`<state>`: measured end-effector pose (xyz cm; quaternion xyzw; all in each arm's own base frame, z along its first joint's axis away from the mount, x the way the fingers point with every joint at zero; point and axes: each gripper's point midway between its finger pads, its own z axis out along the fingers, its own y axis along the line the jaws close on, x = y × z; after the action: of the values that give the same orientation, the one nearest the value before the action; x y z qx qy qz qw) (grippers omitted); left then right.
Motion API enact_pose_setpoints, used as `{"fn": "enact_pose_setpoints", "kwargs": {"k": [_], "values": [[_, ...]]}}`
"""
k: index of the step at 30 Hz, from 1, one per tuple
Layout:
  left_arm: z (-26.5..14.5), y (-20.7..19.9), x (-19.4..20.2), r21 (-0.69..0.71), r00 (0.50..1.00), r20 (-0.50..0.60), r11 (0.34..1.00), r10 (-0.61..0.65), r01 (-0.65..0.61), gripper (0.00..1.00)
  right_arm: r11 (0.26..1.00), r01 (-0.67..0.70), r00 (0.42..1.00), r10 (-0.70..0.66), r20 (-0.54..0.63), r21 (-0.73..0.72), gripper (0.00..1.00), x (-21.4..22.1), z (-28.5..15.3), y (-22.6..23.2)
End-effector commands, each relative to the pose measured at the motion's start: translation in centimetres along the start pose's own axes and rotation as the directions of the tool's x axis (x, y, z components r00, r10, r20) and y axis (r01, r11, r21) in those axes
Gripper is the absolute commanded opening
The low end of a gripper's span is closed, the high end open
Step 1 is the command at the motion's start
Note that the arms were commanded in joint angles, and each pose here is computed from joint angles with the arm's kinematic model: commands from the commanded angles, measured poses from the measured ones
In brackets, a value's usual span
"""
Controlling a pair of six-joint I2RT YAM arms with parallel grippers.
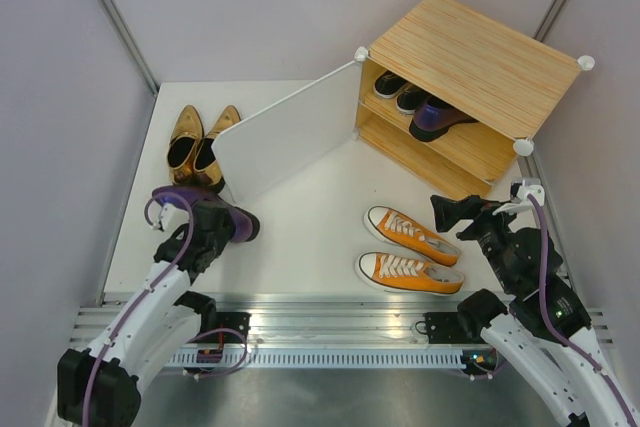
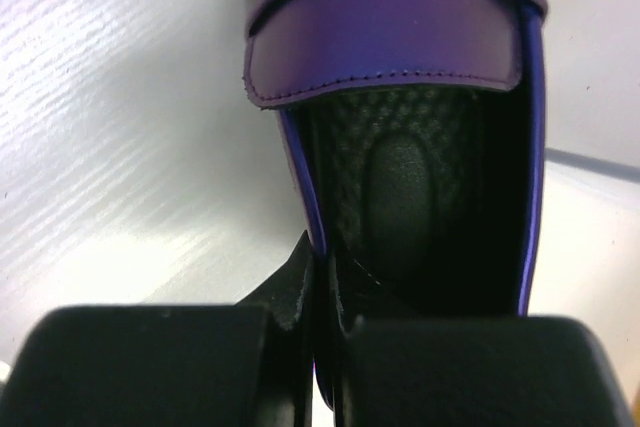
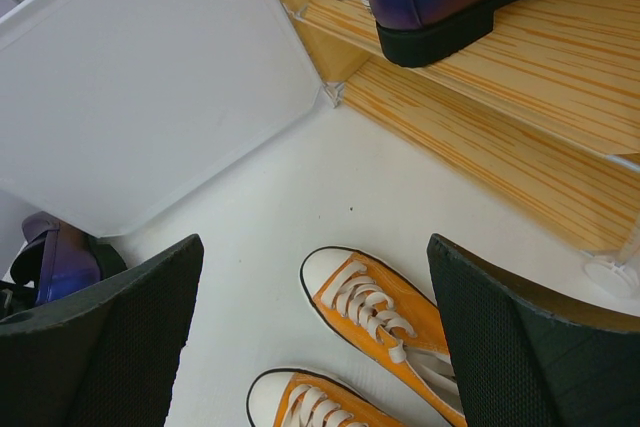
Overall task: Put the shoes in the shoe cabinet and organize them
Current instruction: Pick up the shoe from the center of the board, then place the shoe at the center of the board.
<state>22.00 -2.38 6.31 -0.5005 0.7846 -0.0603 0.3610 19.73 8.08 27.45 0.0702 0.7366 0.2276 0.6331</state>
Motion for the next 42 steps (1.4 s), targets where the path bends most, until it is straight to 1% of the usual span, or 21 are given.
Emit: {"fn": "enact_pose_setpoints", "kwargs": {"k": [1,5,10,16,23,25,26,28,30,31,32,33,34,35,36,37,38,40,42], "values": [[-0.9,1.0,2.3,-0.017,0.993,-0.109,0.999,-0.046,0.045,0.02,0.999,-0.021,0.999,0.022,0.031,-0.039,0.96,-0.7,-0.2,0.8],[-1.8,1.5,0.8,-0.025,0.994,-0.053,0.996,-0.092,0.091,0.02,0.999,-0.019,0.999,0.020,0.029,-0.041,0.96,-0.7,-0.2,0.8],[-3.2,1.4,-1.4,0.007,0.992,0.026,0.992,-0.127,0.127,0.02,0.999,-0.019,0.999,0.020,0.028,-0.041,0.96,-0.7,-0.2,0.9],[-5.5,-0.2,-4.5,0.053,0.986,0.104,0.991,-0.131,0.126,0.02,0.999,-0.018,0.999,0.019,0.031,-0.042,0.96,-0.8,-0.3,0.9],[-9.9,-3.2,-9.5,0.156,0.962,0.222,0.980,-0.155,0.122,0.02,0.999,-0.017,0.999,0.018,0.034,-0.039,0.96,-1.0,-0.3,0.9],[-10.6,-3.8,-10.6,0.160,0.958,0.256,0.983,-0.126,0.086,0.02,0.999,-0.016,0.999,0.018,0.034,-0.037,0.96,-0.9,-0.3,0.8],[-11.9,-4.8,-11.6,0.192,0.953,0.270,0.978,-0.137,0.086,0.02,0.999,-0.016,0.999,0.017,0.033,-0.035,0.96,-1.0,-0.2,0.8],[-12.8,-5.6,-12.6,0.204,0.949,0.293,0.977,-0.116,0.057,0.02,0.999,-0.015,0.999,0.016,0.035,-0.032,0.96,-1.0,-0.2,0.8],[-14.5,-6.8,-14.0,0.247,0.941,0.312,0.968,-0.132,0.054,0.02,0.999,-0.015,0.999,0.016,0.036,-0.029,0.96,-1.0,-0.3,0.7],[-14.9,-7.5,-14.4,0.256,0.940,0.323,0.966,-0.109,0.024,0.02,1.000,-0.015,0.999,0.016,0.039,-0.026,0.96,-1.1,-0.3,0.6],[-16.1,-8.4,-15.2,0.287,0.936,0.331,0.958,-0.118,0.019,0.02,1.000,-0.015,0.999,0.016,0.039,-0.026,0.96,-1.1,-0.3,0.6],[-16.7,-9.3,-15.4,0.311,0.939,0.328,0.951,-0.103,-0.004,0.02,1.000,-0.013,0.999,0.014,0.039,-0.024,0.96,-1.1,-0.3,0.6],[-16.9,-10.5,-15.7,0.316,0.939,0.340,0.947,-0.052,-0.061,0.02,1.000,-0.015,0.999,0.015,0.039,-0.020,0.96,-1.2,-0.2,0.6],[-18.5,-11.8,-16.6,0.357,0.935,0.351,0.930,-0.049,-0.086,0.02,1.000,-0.014,0.999,0.015,0.041,-0.021,0.96,-1.3,-0.3,0.6],[-19.1,-12.6,-16.9,0.370,0.934,0.356,0.921,-0.023,-0.118,0.02,1.000,-0.014,0.999,0.015,0.043,-0.017,0.96,-1.4,-0.3,0.6],[-19.6,-13.1,-17.2,0.362,0.926,0.375,0.915,0.030,-0.176,0.02,1.000,-0.012,0.999,0.013,0.042,-0.018,0.96,-1.4,-0.3,0.6],[-20.7,-14.2,-18.1,0.377,0.920,0.391,0.906,0.033,-0.193,0.02,1.000,-0.011,0.999,0.011,0.045,-0.011,0.96,-1.6,-0.3,0.5],[-21.6,-15.2,-18.7,0.376,0.905,0.416,0.890,0.086,-0.257,0.02,1.000,-0.007,0.999,0.007,0.049,-0.006,0.96,-1.8,-0.5,0.4],[-23.1,-16.6,-19.5,0.403,0.898,0.428,0.869,0.099,-0.288,0.02,1.000,-0.005,0.998,0.005,0.057,0.004,0.96,-2.1,-0.6,0.3]]}}
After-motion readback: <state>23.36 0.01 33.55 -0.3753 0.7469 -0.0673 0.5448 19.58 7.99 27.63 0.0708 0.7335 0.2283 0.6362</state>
